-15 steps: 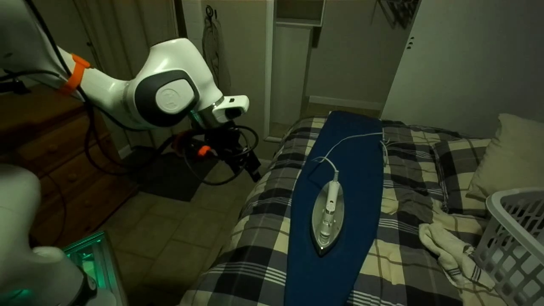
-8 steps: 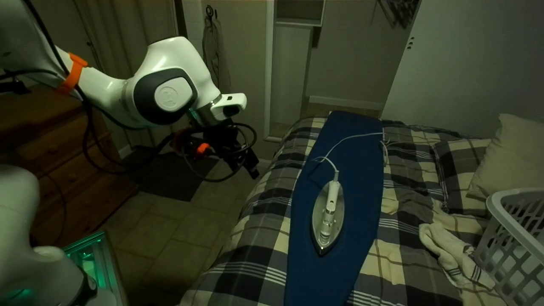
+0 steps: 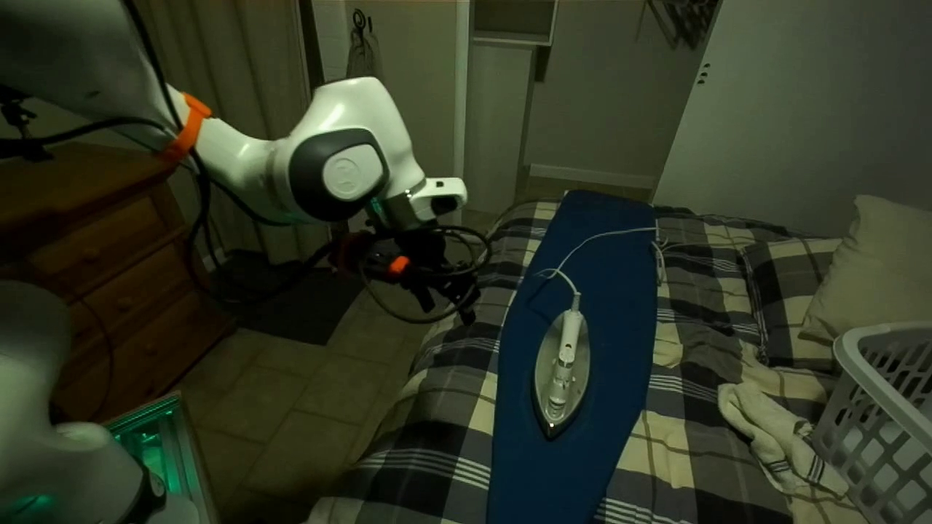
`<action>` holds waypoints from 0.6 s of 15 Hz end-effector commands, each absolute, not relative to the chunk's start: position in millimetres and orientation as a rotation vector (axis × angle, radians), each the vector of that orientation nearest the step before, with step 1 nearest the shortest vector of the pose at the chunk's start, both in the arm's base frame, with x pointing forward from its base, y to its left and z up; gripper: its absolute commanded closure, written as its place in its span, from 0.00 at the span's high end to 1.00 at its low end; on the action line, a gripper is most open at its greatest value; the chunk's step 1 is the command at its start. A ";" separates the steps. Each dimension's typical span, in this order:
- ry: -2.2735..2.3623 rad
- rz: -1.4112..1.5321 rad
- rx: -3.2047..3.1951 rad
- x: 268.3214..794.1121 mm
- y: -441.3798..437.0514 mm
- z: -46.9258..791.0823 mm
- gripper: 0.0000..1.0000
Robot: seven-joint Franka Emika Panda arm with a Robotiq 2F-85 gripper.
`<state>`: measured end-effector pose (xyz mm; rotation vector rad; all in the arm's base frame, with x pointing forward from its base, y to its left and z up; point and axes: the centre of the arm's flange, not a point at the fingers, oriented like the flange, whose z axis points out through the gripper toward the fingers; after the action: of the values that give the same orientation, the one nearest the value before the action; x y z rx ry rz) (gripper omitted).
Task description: Turn the iron to the left
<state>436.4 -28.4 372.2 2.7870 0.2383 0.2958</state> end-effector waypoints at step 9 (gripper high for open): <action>0.480 0.353 2.820 603.2 -115.6 318.2 1.00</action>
<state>558.7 -114.0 327.8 2.7953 0.4561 0.3013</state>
